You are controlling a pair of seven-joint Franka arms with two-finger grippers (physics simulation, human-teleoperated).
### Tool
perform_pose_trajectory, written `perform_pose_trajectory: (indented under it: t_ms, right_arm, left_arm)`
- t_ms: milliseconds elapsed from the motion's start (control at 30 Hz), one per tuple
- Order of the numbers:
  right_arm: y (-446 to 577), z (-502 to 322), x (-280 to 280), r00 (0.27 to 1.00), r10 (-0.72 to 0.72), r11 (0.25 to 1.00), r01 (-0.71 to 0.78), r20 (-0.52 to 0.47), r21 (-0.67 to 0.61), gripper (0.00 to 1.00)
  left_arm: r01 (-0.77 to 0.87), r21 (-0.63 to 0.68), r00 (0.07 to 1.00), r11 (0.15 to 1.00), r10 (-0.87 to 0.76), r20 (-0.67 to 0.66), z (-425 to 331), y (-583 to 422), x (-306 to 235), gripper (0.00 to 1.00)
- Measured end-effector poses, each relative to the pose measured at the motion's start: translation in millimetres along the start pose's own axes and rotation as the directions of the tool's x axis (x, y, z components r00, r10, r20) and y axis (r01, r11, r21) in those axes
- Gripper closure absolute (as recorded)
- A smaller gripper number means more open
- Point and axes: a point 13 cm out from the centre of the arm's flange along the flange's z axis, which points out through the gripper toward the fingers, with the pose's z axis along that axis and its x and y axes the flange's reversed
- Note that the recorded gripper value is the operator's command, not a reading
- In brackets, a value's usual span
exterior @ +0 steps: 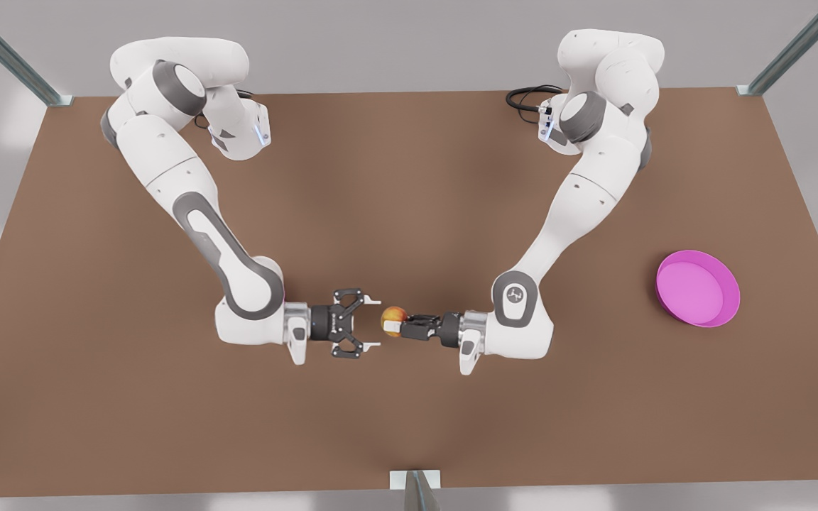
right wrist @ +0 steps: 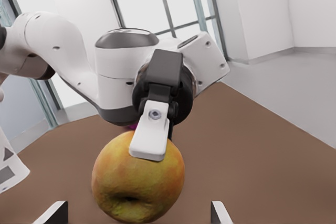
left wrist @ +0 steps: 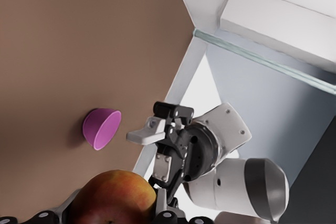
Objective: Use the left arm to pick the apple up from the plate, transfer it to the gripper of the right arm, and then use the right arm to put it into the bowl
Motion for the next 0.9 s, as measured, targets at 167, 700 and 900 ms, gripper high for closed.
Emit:
perform_pose_trajectory:
  t_ms: [167,700,900]
  right_arm:
    - [2,15,4,0.998,-0.058,0.998,0.058,0.015,0.003,0.0]
    - [-8,46,-10,0.979,-0.188,0.982,0.185,0.074,0.048,0.0]
    - [-8,51,-11,0.974,-0.211,0.977,0.207,0.078,0.06,0.37]
  left_arm:
    - [0.01,0.004,1.0,1.0,-0.01,0.012,-1,-1,-3,0.28]
    - [0.024,0.007,0.999,1.0,-0.025,0.03,0,-3,-5,0.28]
    - [0.029,0.007,0.999,1.0,-0.029,0.03,0,-2,-6,0.28]
